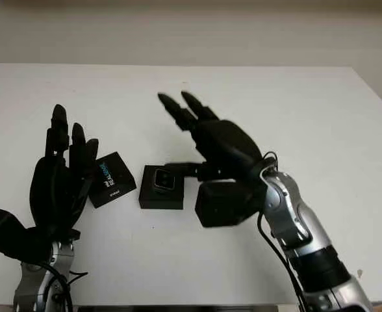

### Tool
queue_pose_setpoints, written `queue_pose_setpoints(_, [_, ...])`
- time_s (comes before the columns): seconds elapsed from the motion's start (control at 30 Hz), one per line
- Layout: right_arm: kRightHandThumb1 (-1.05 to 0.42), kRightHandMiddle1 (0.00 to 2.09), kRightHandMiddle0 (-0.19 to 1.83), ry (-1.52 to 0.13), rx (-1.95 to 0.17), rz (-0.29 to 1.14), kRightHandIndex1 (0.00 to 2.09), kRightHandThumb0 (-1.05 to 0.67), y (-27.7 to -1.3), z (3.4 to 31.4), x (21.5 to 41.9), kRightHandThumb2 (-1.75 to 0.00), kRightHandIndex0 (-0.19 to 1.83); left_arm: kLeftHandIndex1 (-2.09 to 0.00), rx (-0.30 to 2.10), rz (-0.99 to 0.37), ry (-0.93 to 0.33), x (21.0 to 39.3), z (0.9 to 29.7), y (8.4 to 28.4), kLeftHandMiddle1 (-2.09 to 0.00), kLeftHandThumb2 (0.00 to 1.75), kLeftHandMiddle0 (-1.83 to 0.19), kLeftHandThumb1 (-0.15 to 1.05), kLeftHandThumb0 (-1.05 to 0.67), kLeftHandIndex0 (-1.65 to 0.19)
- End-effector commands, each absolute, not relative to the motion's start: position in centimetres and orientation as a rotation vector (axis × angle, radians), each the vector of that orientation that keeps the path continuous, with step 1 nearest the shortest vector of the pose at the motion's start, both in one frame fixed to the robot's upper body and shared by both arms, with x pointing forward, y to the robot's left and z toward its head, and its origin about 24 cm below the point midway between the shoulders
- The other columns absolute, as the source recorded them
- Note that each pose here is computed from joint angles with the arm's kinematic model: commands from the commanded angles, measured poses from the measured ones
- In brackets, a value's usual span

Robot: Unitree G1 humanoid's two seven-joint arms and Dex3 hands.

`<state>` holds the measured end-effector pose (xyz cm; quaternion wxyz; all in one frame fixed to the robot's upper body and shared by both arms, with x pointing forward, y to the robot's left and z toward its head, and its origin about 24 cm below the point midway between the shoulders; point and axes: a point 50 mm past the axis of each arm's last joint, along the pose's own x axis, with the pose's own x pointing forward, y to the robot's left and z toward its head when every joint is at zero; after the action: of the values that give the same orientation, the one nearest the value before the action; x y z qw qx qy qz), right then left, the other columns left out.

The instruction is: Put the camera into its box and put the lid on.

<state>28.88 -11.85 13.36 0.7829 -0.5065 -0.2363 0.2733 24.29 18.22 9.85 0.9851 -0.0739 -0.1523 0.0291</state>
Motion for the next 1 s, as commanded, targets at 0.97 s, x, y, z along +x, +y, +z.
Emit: queue_pose_setpoints(0.97, [-1.05,0.05,-0.15,-0.431,-1.391,0.987,0.04,-0.88,-9.0,6.9,27.8,-0.57,-0.18,-0.05,-0.127,0.083,-0.298,22.6,10.0,17.5,-0.05,0.15,0.11,1.05,-0.65,0.15])
